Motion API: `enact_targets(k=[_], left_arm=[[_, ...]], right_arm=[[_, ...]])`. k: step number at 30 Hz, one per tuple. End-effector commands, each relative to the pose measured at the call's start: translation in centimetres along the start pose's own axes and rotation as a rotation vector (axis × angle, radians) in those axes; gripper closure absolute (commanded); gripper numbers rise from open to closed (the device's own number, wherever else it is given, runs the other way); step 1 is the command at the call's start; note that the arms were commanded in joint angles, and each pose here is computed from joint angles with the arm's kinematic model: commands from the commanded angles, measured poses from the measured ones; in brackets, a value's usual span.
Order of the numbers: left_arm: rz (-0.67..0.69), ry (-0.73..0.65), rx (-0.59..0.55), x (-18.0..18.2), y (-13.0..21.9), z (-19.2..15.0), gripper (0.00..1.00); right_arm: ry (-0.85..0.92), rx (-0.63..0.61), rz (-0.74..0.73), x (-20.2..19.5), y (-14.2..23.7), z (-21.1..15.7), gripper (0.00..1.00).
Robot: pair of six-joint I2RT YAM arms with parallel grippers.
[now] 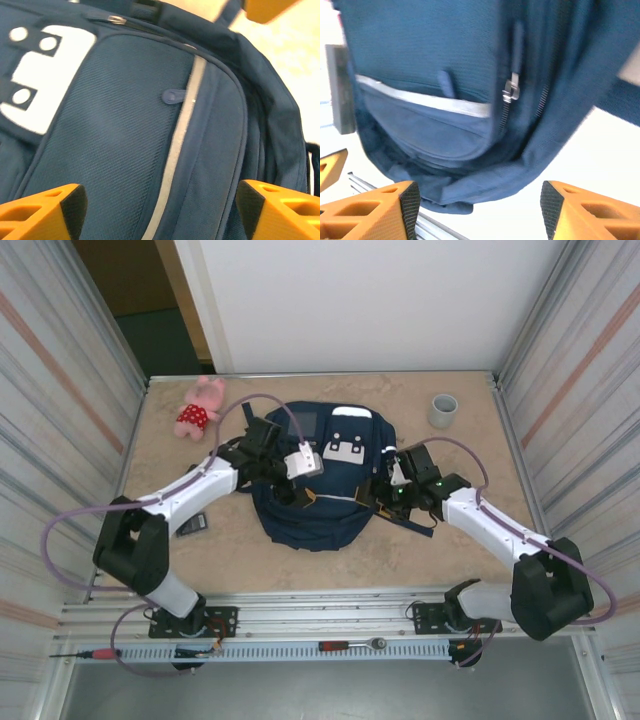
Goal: Pack the student bag
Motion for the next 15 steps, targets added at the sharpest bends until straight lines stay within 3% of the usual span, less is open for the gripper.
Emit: enact_targets(k=[1, 7, 15], left_arm=[[-0.104, -0.239, 0.047, -1.5, -1.6, 0.1, 0.18], [-0.053, -0.331, 0.139, -1.2, -5.2, -0.1, 0.15], [-0.013, -0.348, 0.185, -1.6, -7.1, -1.1, 0.15]], right_arm=[[-0.105, 0.023, -0.052, -1.1, -0.7, -0.7, 0.34], [-0.112, 0.031, -0.066, -1.4, -1.7, -0.5, 0.35], [-0.132, 0.058, -0.111, -3.1, -3.1, -1.0, 0.37]])
Point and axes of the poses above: each hand's point on the last joint's axis, 136 mm out from that joint toward the fingers, its own y axis back along the fingers, its own x axis along the line the jaws close on, z = x × y, the point moved 6 cm from there along y, back along the fingers
